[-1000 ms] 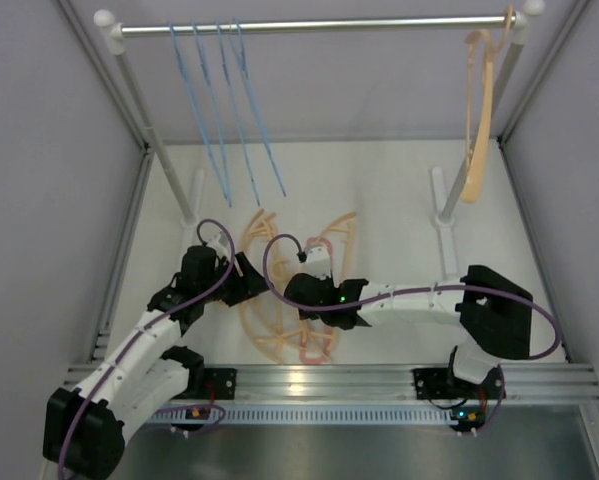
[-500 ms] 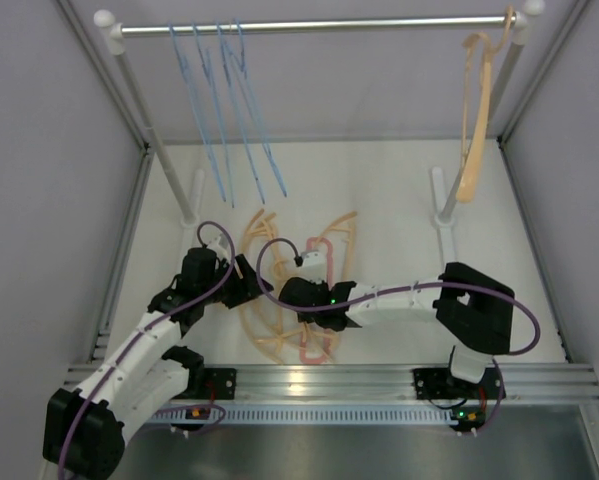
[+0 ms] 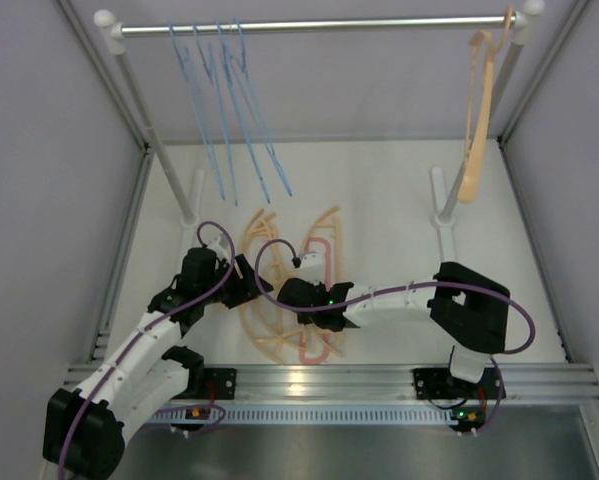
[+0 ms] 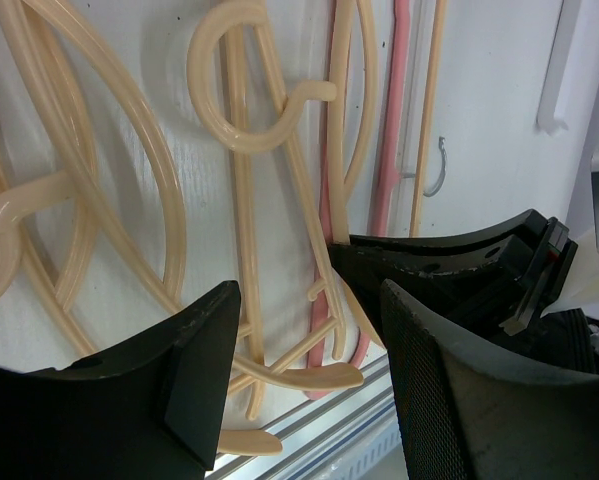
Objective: Organize the hangers
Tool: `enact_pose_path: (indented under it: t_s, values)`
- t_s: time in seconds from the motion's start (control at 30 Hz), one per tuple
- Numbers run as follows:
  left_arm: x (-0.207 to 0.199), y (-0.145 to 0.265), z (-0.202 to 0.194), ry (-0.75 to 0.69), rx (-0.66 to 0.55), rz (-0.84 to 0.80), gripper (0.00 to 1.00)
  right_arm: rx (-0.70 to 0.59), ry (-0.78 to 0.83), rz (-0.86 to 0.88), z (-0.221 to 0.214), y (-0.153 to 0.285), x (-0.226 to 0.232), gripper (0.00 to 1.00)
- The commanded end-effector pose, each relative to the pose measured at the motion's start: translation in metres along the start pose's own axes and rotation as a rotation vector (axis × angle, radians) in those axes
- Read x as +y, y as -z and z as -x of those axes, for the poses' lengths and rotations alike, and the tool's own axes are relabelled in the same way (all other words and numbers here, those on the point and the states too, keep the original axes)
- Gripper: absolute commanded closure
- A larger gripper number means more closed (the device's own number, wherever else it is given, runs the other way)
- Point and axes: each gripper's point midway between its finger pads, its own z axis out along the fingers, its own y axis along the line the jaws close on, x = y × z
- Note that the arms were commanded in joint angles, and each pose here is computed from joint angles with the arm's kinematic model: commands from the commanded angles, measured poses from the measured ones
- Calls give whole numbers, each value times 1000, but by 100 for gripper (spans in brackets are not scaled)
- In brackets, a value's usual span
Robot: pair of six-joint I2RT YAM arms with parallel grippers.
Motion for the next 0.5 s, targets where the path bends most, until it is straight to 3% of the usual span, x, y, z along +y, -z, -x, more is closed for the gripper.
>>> enact_pose_path:
  t_s: [0.0, 0.07, 0.47]
  values:
    - [-5, -1, 5, -17, -27, -26, 37, -46, -31, 65, 11, 6, 21, 96]
    - [-5, 0, 6, -17, -30, -27, 37, -48, -30, 61, 13, 11, 19, 100]
    - [-10, 2, 8, -16, -38, -41, 37, -139, -70, 90, 54, 67, 8, 100]
